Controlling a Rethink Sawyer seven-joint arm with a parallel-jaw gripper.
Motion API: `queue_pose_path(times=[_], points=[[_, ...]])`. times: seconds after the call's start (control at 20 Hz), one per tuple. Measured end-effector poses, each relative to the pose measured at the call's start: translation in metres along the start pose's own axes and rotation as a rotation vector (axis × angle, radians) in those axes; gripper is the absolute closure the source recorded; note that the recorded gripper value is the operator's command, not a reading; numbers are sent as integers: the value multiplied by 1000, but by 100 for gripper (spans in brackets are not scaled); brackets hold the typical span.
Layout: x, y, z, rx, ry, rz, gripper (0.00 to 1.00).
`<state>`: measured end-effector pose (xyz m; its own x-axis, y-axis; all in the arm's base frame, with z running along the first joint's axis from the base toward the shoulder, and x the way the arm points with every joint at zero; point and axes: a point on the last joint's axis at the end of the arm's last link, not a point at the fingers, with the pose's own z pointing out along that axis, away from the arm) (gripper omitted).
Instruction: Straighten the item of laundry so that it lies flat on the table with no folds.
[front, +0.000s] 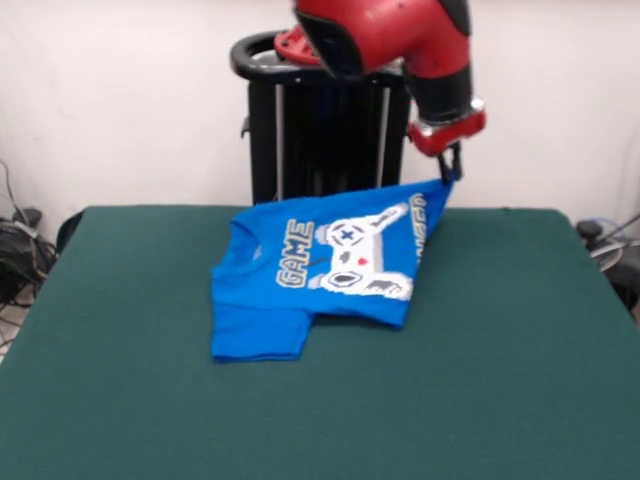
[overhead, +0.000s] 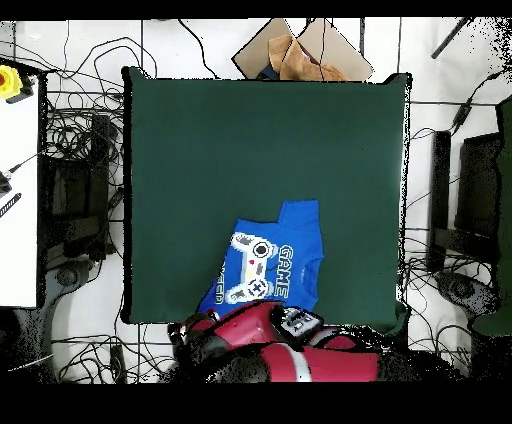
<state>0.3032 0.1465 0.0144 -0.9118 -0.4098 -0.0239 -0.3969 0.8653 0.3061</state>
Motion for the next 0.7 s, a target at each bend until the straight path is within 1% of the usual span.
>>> queue_pose_path(times=[0.1, 0.2, 0.25, 0.45, 0.7], points=[[-3, 15, 11, -12, -2, -30, 100], [-5, 22, 17, -17, 0, -39, 100], [-6, 30, 23, -22, 7, -43, 100], [-10, 35, 26, -20, 12, -30, 100], [-18, 33, 24, -10, 2, -3, 100]])
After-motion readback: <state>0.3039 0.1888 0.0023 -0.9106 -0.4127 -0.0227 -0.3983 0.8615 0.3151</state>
